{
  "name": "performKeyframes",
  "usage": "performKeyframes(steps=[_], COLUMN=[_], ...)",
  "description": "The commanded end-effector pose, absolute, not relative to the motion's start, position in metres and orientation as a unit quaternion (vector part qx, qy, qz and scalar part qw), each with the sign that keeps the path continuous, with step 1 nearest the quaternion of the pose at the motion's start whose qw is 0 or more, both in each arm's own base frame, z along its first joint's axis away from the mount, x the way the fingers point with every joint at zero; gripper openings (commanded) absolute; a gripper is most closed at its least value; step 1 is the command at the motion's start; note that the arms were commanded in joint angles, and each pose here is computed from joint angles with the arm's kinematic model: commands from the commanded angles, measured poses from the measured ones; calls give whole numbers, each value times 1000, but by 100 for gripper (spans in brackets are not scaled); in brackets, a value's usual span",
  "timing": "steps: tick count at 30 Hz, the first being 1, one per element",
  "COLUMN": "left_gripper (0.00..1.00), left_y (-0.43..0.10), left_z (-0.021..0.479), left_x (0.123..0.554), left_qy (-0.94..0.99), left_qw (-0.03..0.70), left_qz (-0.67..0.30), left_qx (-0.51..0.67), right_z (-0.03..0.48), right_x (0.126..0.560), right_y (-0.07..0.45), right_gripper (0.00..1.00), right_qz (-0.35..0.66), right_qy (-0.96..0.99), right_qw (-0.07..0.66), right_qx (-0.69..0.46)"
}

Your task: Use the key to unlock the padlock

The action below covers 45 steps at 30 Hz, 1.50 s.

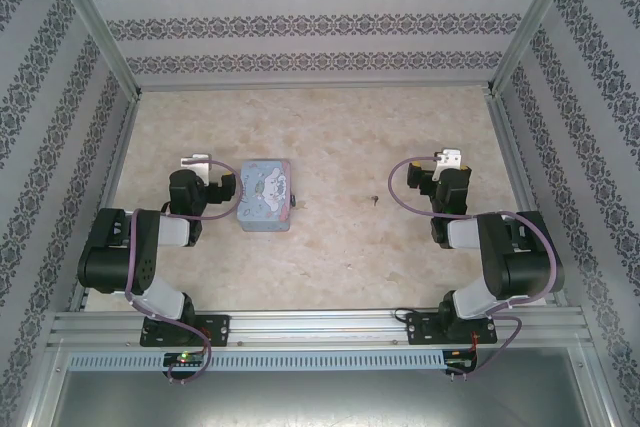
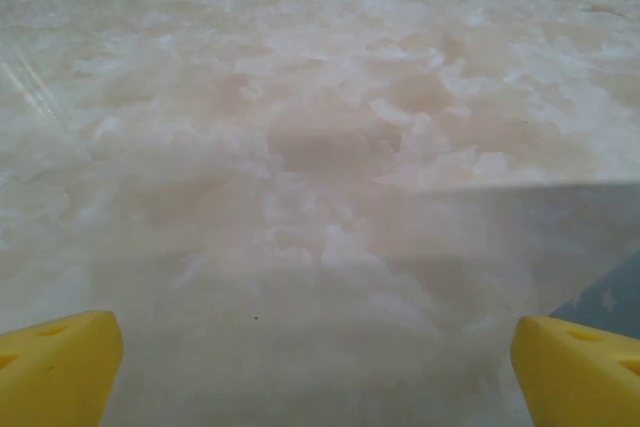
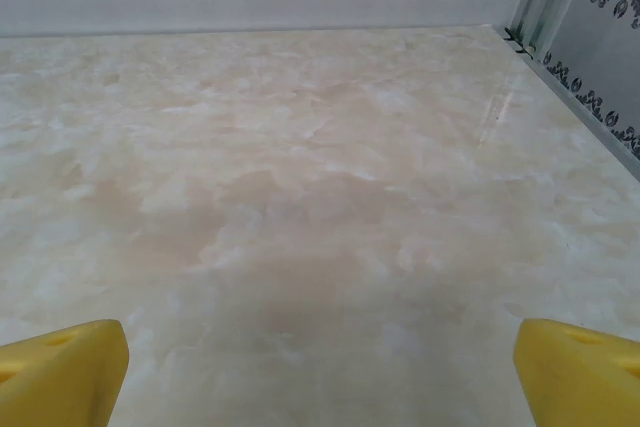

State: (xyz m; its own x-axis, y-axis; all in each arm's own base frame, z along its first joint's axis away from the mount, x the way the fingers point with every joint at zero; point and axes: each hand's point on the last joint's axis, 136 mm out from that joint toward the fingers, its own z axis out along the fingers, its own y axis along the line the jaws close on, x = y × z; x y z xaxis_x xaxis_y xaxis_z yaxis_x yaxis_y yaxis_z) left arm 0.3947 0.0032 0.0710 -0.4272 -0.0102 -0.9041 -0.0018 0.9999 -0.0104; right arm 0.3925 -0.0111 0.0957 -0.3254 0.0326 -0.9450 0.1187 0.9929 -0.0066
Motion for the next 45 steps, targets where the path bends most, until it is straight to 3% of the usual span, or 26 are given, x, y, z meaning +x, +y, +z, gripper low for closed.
performKeyframes(steps=[1, 27, 33, 38, 45], left_gripper=[100, 100, 100, 100, 100], left_y=[6, 6, 22, 26, 1], left_z=[82, 81, 103, 133, 162], left_x=[400, 400, 403, 404, 404], left_qy=[835, 836, 848, 852, 877], left_qw=[550, 549, 527, 518, 446], left_qz=[-7, -7, 23, 20, -99], left_qx=[-5, -6, -46, -73, -150], right_z=[108, 108, 148, 182, 185], right_x=[395, 395, 392, 386, 381], right_y=[-12, -12, -3, 6, 16], right_gripper=[98, 98, 98, 98, 98], right_qz=[-43, -32, -61, 48, 215], right_qy=[800, 801, 809, 824, 806], right_qw=[597, 596, 584, 558, 517], right_qx=[50, 49, 34, 88, 191])
